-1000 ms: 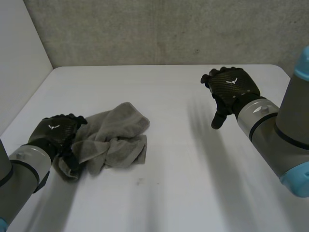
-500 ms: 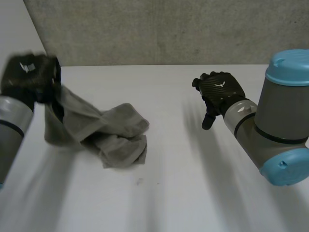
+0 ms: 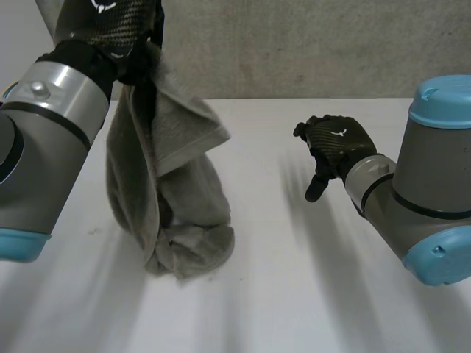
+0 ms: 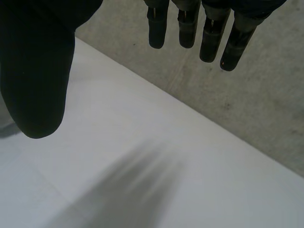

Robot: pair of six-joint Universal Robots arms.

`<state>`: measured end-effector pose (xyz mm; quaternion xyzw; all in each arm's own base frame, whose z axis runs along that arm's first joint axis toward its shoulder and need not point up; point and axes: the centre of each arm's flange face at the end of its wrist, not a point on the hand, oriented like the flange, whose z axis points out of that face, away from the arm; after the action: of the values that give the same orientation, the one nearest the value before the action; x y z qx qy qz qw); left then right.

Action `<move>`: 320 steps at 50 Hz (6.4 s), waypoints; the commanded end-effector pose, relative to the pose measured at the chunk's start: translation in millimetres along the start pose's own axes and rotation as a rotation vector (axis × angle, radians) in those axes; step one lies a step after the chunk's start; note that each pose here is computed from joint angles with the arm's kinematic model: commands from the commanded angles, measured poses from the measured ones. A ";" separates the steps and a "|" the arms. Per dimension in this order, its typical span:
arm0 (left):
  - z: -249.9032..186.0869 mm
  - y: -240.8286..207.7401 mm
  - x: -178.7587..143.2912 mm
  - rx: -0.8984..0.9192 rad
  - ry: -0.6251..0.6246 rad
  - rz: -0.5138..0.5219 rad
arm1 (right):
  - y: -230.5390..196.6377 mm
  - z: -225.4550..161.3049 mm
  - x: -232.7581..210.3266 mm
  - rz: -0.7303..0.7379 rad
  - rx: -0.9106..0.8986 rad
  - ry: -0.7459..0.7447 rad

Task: Fold the laundry

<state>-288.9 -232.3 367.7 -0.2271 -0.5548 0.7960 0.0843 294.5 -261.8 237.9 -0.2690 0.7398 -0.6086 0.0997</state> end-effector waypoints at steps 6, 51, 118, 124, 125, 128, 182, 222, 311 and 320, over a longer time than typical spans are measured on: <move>-11.8 -43.3 21.9 0.104 0.059 -0.040 | 13.1 22.5 -32.8 0.340 -0.039 -0.291; -7.0 55.5 43.2 -0.160 0.096 -0.239 | -109.2 -21.8 45.0 0.116 0.432 0.089; -5.7 162.4 -1.7 -0.379 0.039 -0.252 | 40.5 -57.6 -6.9 -0.135 -0.213 -0.147; -7.9 181.4 -25.7 -0.427 -0.024 -0.256 | 64.6 -58.1 -23.8 -0.132 -0.202 -0.203; -10.1 183.1 -26.6 -0.435 -0.028 -0.259 | 64.7 -58.1 -23.8 -0.132 -0.202 -0.203; -12.1 184.6 -27.6 -0.442 -0.032 -0.260 | 78.1 -51.7 -26.1 -0.137 -0.184 -0.197; -34.6 216.1 13.6 -0.474 0.111 -0.292 | -34.4 -63.9 -1.6 -0.270 0.156 -0.023; -26.5 113.1 -5.5 -0.134 0.034 -0.082 | -6.5 -69.1 30.6 -0.343 -0.106 -0.041; -53.6 224.8 18.4 -0.395 0.116 0.254 | 76.8 8.4 41.4 -0.081 -0.159 0.064; -42.6 212.9 -8.7 -0.364 0.034 0.265 | 95.6 -5.1 58.7 -0.002 -0.269 0.096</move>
<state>-247.6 -269.7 150.7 -0.3402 -0.6563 0.6723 -0.0401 230.2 -283.7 169.9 -0.2645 0.7892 -0.5535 0.0269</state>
